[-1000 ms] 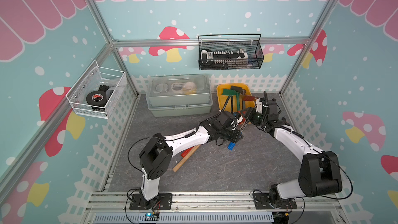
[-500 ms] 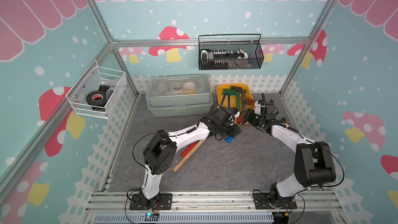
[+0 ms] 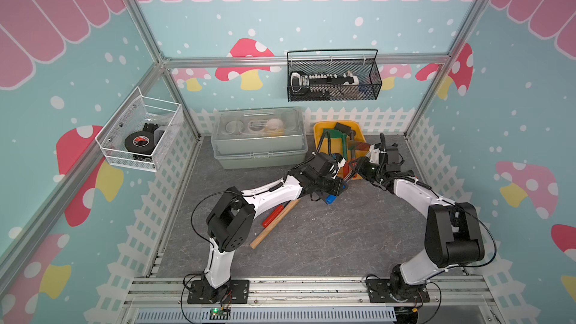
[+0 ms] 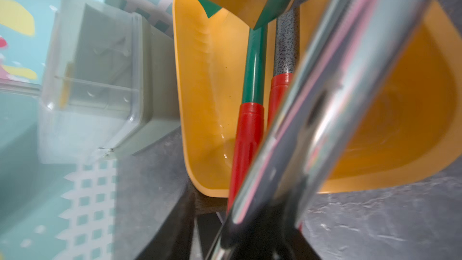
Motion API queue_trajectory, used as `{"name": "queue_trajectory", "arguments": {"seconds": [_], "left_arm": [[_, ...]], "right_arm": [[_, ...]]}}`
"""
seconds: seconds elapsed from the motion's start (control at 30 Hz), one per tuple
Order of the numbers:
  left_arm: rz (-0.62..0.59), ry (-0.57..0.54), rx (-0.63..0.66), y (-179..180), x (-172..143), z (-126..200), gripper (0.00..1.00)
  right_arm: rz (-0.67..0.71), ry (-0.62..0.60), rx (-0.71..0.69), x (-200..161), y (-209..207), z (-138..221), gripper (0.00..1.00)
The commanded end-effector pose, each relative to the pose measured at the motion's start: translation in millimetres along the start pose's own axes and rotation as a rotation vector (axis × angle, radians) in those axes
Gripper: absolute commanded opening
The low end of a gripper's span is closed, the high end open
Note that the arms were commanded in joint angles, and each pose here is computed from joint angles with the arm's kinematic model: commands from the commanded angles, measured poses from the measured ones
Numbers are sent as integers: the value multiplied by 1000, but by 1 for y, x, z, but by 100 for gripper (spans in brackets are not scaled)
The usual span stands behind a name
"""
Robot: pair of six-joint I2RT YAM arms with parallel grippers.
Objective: Put the small hoe into the storage box
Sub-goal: Place the hoe in the storage box.
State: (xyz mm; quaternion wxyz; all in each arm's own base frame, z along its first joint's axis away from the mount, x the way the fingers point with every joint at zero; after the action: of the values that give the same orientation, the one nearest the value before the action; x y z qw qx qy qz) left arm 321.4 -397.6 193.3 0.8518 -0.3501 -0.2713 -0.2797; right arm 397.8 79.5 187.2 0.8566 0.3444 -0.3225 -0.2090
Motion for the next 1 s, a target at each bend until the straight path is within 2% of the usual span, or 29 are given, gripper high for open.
{"name": "queue_trajectory", "arguments": {"seconds": [0.0, 0.37, 0.8, 0.93, 0.97], "left_arm": [[-69, -85, -69, -19, 26, 12, 0], [18, -85, -28, 3, 32, 12, 0], [112, -100, 10, 19, 38, -1, 0], [147, -101, 15, 25, 39, -4, 0], [150, -102, 15, 26, 39, -4, 0]], "right_arm": [[71, -44, 71, 16, 20, 3, 33], [67, 27, 122, 28, 28, -26, 32], [55, 107, 90, 37, 22, -59, 47], [58, 113, 91, 40, 25, -60, 48], [46, 130, 71, 36, 15, -68, 49]]}}
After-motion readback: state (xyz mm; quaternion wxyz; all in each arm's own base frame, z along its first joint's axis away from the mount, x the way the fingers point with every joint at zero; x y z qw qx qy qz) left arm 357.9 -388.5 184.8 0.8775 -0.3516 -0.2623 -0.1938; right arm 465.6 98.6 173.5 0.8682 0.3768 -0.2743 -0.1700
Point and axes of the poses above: each gripper's point midway between its finger pads, its own z axis back along the fingers, its own y axis along the line the jaws close on, x = y × z, the point moved 6 cm from there along z, back along the fingers, and after that the axes turned 3 degrees about -z, right-handed, at the moved point
